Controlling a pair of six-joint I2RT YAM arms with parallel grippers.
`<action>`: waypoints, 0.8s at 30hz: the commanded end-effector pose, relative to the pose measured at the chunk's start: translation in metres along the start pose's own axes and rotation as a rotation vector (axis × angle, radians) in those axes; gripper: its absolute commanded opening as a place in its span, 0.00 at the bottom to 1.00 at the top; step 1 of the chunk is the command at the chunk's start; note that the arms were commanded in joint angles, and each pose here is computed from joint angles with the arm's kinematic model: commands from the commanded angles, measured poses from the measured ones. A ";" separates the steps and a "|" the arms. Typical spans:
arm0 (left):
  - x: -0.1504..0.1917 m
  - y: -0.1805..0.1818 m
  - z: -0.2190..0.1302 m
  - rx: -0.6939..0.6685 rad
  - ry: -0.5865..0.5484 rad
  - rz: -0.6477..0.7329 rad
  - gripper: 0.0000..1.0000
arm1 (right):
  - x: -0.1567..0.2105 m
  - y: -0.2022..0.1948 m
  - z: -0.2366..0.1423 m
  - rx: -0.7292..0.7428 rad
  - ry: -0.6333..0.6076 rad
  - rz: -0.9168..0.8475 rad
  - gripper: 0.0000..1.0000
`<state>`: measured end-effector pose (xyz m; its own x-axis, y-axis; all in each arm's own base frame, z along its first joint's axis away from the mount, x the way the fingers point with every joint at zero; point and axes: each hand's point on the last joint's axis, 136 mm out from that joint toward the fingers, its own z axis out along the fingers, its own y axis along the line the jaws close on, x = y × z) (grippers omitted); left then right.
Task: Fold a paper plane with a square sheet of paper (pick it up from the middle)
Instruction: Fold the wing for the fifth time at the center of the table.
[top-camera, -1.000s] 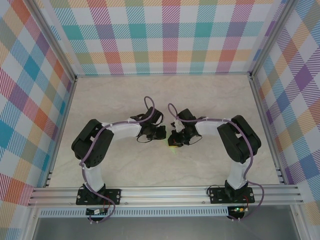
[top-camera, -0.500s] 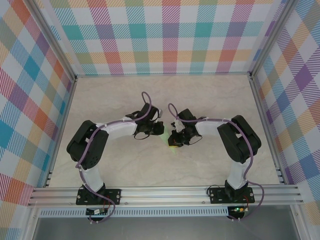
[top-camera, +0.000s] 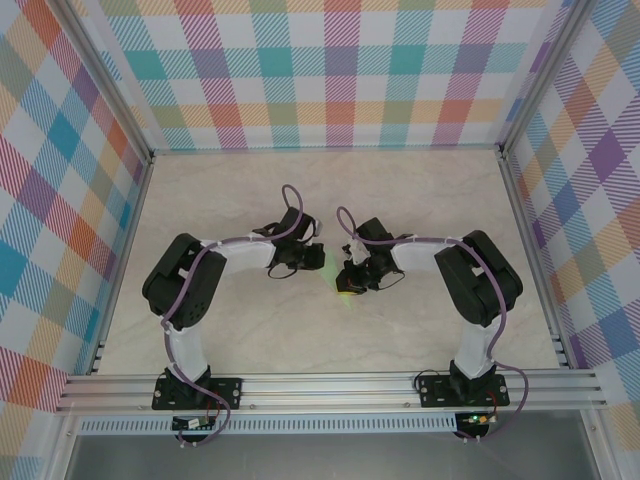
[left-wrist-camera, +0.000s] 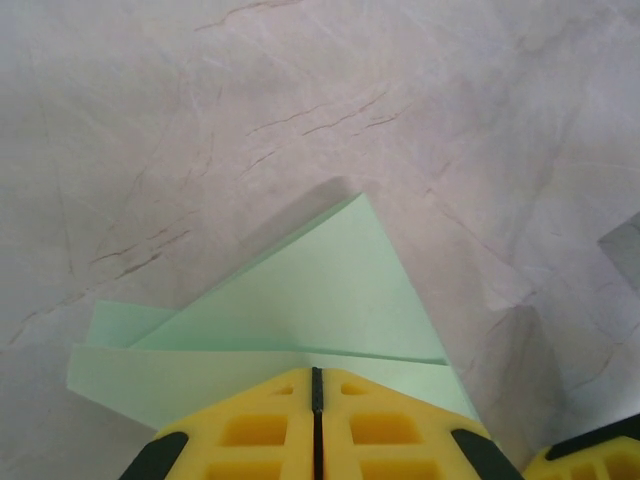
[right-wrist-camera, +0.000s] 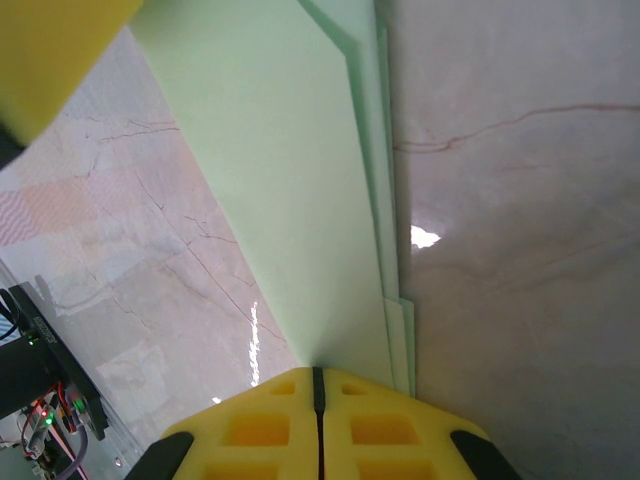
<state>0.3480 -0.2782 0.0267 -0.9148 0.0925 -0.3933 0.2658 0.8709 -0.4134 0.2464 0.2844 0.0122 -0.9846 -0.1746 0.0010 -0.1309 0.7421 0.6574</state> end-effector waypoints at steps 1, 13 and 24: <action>0.004 0.012 0.008 -0.018 0.010 0.009 0.08 | 0.042 -0.062 0.014 0.206 0.114 0.113 0.06; 0.007 0.030 0.013 -0.046 0.011 -0.005 0.08 | 0.047 -0.067 0.013 0.210 0.120 0.124 0.06; 0.006 0.052 0.016 -0.040 -0.010 -0.071 0.08 | 0.052 -0.075 0.011 0.221 0.131 0.151 0.06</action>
<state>0.3526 -0.2753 0.0212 -0.9156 0.0705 -0.3958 0.2757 0.8265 -0.4907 0.2465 0.2827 0.0112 -0.9856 -0.1693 -0.0037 -0.1267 0.7230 0.6792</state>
